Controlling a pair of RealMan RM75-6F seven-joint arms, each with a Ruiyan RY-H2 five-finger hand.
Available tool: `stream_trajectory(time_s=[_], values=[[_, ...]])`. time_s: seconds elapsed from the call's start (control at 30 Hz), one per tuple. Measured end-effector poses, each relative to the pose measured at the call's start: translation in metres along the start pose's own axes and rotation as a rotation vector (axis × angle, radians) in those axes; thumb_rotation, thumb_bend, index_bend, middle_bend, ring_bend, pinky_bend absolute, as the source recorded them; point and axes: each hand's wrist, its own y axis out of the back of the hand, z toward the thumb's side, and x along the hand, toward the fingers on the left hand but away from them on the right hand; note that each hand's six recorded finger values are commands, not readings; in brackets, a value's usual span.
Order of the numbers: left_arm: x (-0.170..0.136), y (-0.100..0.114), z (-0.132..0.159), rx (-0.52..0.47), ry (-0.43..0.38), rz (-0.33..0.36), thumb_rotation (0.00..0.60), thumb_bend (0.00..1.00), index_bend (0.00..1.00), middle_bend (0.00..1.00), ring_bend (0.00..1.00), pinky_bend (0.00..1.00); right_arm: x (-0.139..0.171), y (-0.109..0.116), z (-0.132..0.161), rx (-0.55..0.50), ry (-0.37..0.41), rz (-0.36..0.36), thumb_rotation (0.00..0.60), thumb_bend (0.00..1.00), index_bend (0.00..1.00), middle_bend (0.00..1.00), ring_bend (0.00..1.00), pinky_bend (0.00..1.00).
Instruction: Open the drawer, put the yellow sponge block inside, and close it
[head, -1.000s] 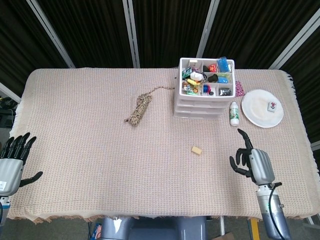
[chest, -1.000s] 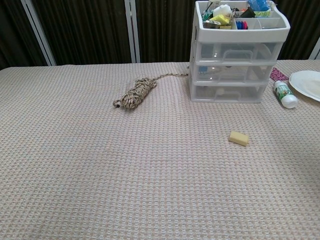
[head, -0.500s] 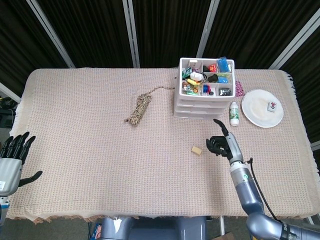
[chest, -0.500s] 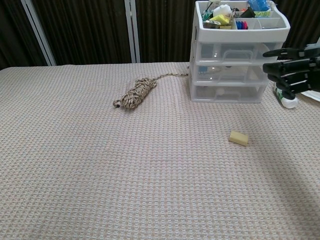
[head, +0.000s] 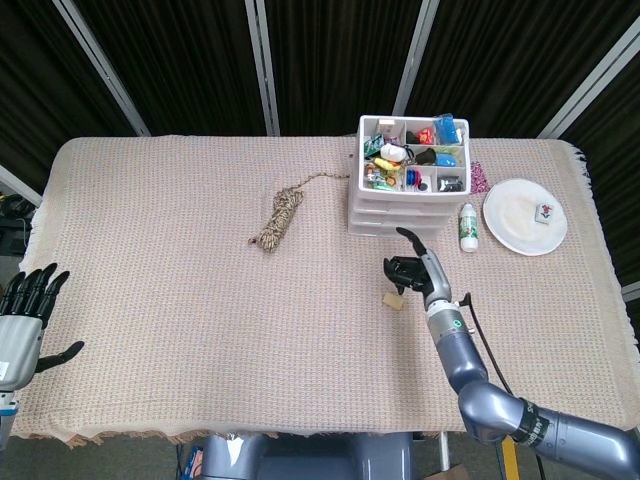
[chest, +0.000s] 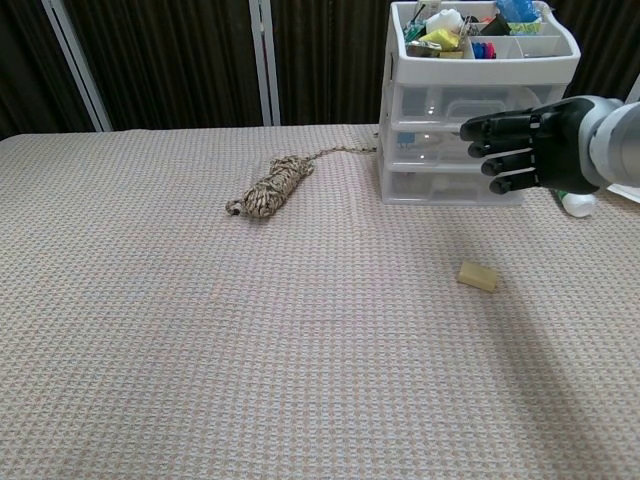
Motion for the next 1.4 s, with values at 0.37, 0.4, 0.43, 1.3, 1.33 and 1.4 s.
stream_trajectory(time_s=[0.37,0.4,0.43,1.3,1.33,1.4], values=[[0.001,0.000,-0.002,-0.014,0.010,-0.007,0.600,0.15,0.01,0.00,0.00,0.00,-0.024,-0.002,0.002,-0.054,-0.009,-0.036,0.600,0.41,0.12,0.75,0.74,0.76],[0.001,0.000,-0.002,-0.015,0.011,-0.008,0.600,0.15,0.01,0.00,0.00,0.00,-0.026,-0.001,0.003,-0.056,-0.009,-0.042,0.600,0.41,0.12,0.74,0.74,0.76],[0.001,0.000,-0.002,-0.016,0.013,-0.009,0.600,0.15,0.01,0.00,0.00,0.00,-0.028,0.000,0.004,-0.057,-0.009,-0.048,0.600,0.41,0.12,0.74,0.74,0.76],[0.002,-0.004,-0.003,-0.023,0.025,-0.036,0.600,0.15,0.01,0.00,0.00,0.00,-0.064,0.007,0.008,-0.133,-0.024,-0.123,0.600,0.41,0.26,0.74,0.73,0.76],[0.002,-0.004,-0.003,-0.022,0.026,-0.037,0.600,0.15,0.01,0.00,0.00,0.00,-0.064,0.007,0.008,-0.134,-0.024,-0.125,0.600,0.41,0.26,0.74,0.73,0.76],[0.002,-0.004,-0.003,-0.023,0.027,-0.037,0.600,0.15,0.01,0.00,0.00,0.00,-0.066,0.007,0.009,-0.136,-0.023,-0.128,0.600,0.41,0.27,0.74,0.73,0.76]])
